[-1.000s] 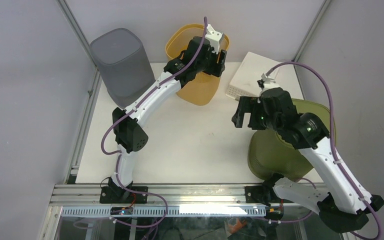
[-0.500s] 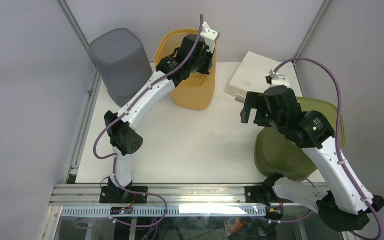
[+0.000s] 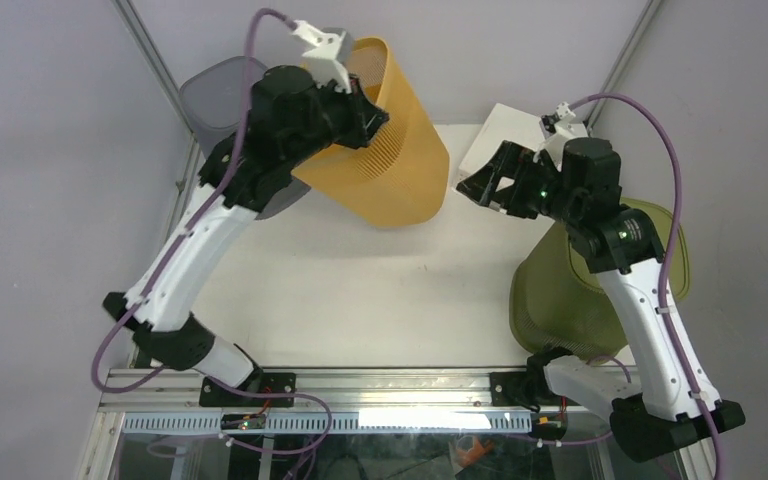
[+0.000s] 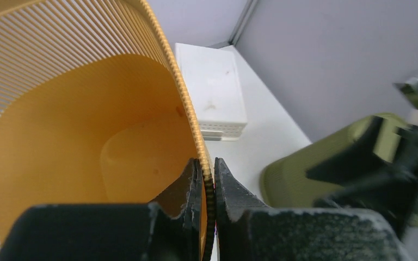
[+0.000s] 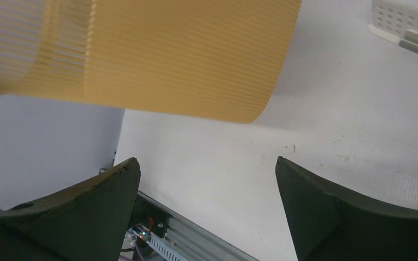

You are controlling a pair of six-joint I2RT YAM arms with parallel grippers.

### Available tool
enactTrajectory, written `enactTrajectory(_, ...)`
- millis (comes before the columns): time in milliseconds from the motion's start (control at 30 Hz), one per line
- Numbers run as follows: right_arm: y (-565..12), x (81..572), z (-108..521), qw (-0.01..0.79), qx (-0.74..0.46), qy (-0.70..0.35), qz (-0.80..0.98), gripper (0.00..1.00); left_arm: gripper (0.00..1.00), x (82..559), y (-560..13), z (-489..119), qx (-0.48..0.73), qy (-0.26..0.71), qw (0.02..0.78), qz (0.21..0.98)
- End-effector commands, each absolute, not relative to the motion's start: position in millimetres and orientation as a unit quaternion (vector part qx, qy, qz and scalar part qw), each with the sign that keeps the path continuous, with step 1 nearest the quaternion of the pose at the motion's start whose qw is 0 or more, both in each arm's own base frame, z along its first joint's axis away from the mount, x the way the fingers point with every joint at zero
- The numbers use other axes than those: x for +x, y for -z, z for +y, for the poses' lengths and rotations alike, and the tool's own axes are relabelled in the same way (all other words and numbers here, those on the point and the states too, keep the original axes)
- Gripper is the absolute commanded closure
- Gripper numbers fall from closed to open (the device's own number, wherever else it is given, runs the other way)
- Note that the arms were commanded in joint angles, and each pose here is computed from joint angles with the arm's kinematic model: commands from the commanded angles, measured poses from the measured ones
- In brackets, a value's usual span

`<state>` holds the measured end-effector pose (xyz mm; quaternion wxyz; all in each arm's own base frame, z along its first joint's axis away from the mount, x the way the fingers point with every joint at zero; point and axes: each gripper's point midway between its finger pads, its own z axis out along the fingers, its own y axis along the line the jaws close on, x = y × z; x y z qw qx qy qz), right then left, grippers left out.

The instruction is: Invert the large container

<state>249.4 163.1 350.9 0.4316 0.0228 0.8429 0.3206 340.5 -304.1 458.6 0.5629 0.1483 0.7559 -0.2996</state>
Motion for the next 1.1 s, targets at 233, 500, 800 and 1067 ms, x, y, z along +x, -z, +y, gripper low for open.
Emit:
enactTrajectory(233,-330.4,245.1,147.8,0.409,-0.011,-0.375,0.832,0.01,1.00,243.4,-499.0,-260.4,-0.030,0.566,0.549,0.614)
enactTrajectory(500,-309.0,243.8,137.7,0.394,-0.001,-0.341,0.854,0.00,1.00,228.0,-449.4,-248.5,-0.077,0.605,0.514,0.603)
enactTrajectory(800,-302.6,246.7,151.6,0.374,-0.019,-0.358,0.855,0.01,1.00,245.8,-355.2,-233.7,-0.157,0.551,0.498,0.651)
enactTrajectory(1067,-278.4,252.7,158.1,0.366,-0.019,-0.231,0.901,0.00,1.00,256.5,-299.6,-192.2,-0.209,0.436,0.532,0.695)
